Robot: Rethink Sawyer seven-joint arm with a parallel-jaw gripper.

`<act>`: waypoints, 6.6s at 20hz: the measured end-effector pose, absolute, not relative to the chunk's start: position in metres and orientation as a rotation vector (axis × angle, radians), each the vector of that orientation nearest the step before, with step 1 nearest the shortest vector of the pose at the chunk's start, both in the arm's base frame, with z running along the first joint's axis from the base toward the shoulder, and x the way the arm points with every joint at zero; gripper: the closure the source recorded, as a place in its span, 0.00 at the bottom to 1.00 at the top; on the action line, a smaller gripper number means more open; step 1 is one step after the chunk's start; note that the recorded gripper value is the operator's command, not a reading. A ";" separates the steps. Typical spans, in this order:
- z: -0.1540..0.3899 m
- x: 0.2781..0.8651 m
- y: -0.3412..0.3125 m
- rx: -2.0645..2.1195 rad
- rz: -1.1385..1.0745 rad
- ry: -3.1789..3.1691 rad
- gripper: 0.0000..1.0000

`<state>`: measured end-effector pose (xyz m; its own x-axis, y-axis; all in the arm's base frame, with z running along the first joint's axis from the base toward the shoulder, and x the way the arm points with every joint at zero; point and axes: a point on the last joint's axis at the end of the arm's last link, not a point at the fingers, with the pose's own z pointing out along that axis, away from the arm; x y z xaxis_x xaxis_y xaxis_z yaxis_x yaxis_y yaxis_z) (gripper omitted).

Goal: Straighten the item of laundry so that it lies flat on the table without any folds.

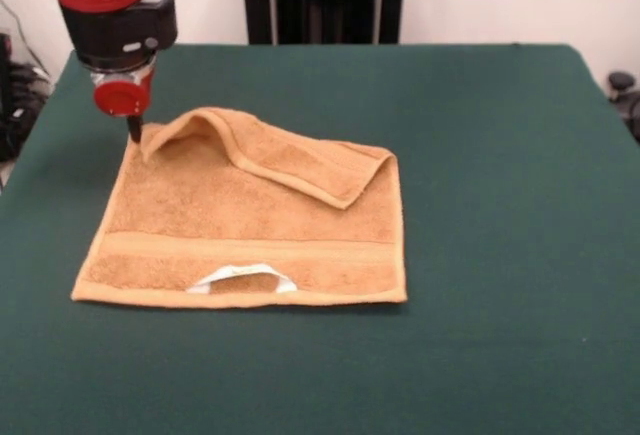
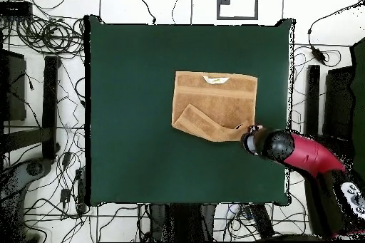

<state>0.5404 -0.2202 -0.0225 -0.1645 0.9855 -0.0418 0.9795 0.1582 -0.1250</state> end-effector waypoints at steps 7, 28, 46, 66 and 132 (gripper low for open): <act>-0.033 0.506 -0.213 -1.886 0.187 -2.543 1.00; -0.039 0.478 -0.188 -1.476 0.296 -3.052 1.00; -0.039 0.449 -0.225 -1.487 0.400 -3.065 0.00; 0.027 0.443 -0.345 -1.986 0.318 -2.701 0.00; -0.105 0.611 -0.376 -1.684 0.277 -2.976 0.00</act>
